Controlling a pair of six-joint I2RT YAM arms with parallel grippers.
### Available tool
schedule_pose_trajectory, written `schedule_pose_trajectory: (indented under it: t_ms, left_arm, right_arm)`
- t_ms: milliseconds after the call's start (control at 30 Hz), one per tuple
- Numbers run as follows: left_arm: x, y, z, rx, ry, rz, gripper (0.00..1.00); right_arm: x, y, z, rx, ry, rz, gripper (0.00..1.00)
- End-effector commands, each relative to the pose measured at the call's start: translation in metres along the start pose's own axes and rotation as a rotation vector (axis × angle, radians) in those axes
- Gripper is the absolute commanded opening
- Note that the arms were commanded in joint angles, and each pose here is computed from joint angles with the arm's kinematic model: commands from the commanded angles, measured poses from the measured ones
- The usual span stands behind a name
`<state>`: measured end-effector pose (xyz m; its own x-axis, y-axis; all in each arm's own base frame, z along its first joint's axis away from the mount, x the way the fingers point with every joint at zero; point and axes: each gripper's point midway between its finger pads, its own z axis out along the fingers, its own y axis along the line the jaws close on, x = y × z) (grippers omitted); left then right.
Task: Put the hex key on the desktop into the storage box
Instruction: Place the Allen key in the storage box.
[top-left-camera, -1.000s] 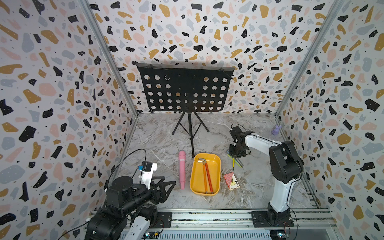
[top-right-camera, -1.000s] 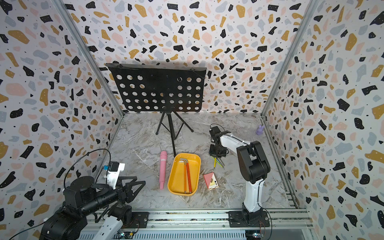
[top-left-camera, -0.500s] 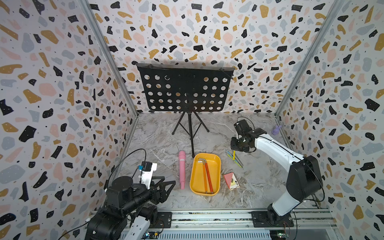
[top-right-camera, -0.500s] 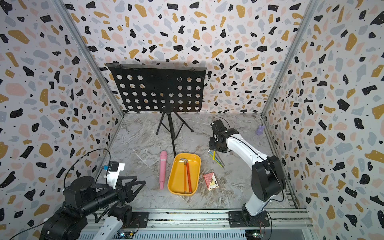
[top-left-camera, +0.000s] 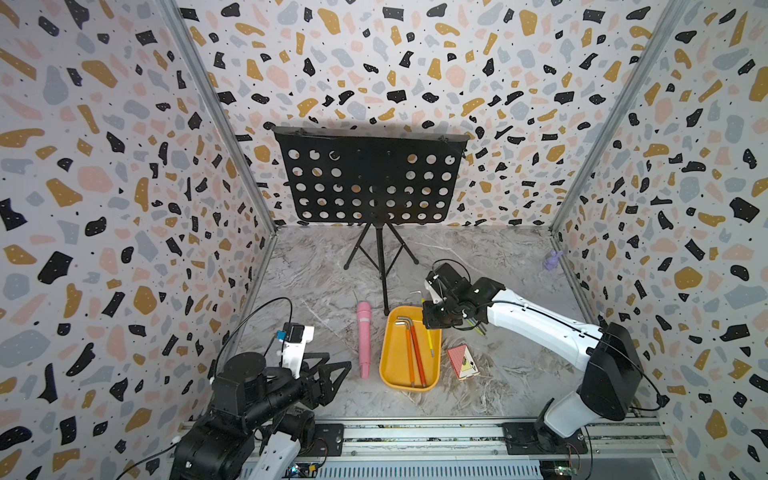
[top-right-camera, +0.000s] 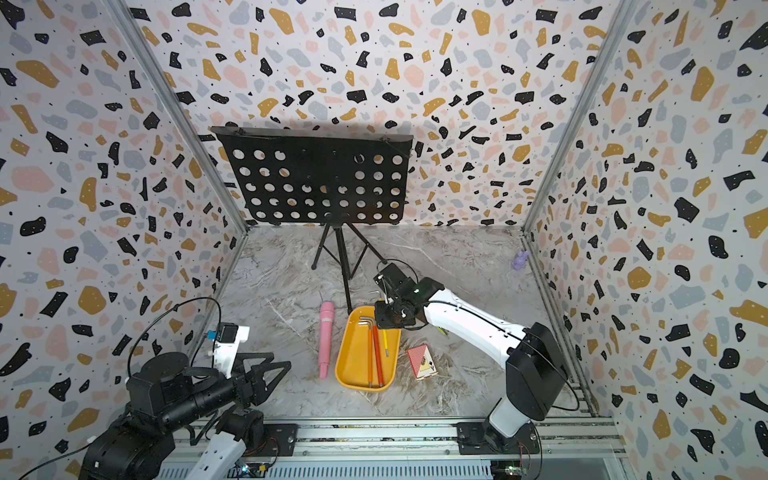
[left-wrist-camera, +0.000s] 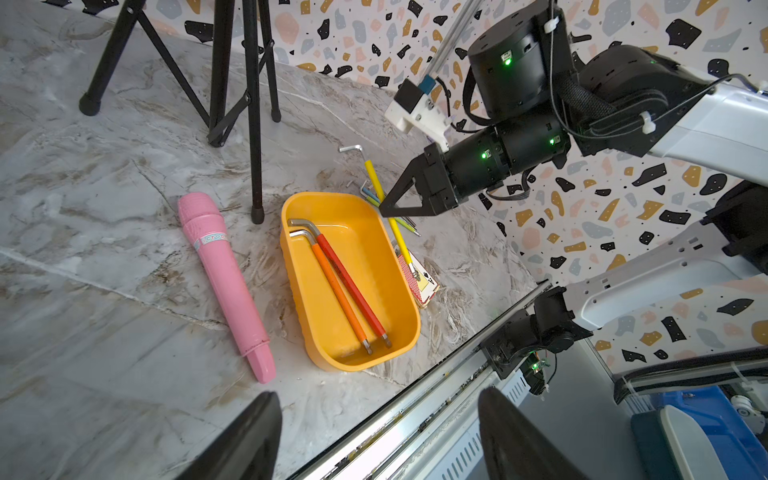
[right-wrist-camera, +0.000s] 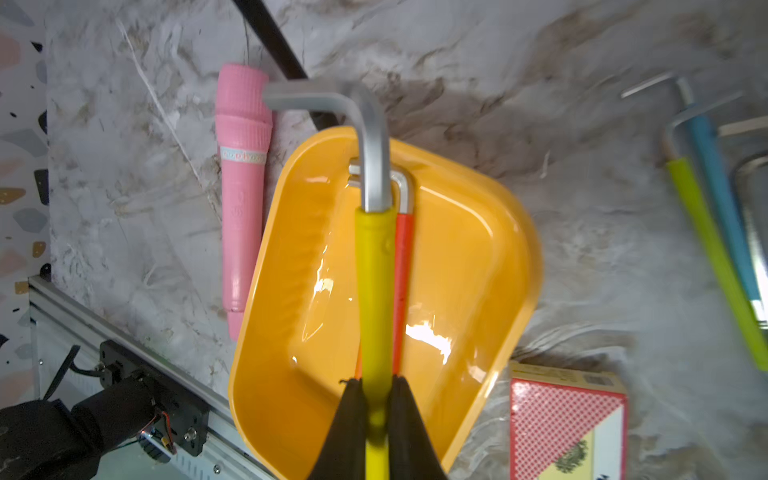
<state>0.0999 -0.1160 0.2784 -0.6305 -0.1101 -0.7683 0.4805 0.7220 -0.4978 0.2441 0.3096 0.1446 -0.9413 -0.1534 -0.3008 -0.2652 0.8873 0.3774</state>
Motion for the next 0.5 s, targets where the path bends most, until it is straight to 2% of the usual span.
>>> schedule_pose_trajectory:
  t_ms: [0,267,467]
  left_arm:
    - [-0.003,0.002,0.003,-0.002,-0.013,0.001,0.78]
    - [-0.003,0.002,0.003,-0.002,-0.013,0.001,0.78]
    - [-0.003,0.002,0.002,-0.002,-0.014,0.0,0.78]
  right_arm:
    - [0.013,0.002,0.013,-0.002,0.037,0.042,0.0]
    - [0.036,-0.005,0.05,0.006,0.138,0.076,0.0]
    - [0.041,-0.022,0.065,0.091,0.163,0.085,0.0]
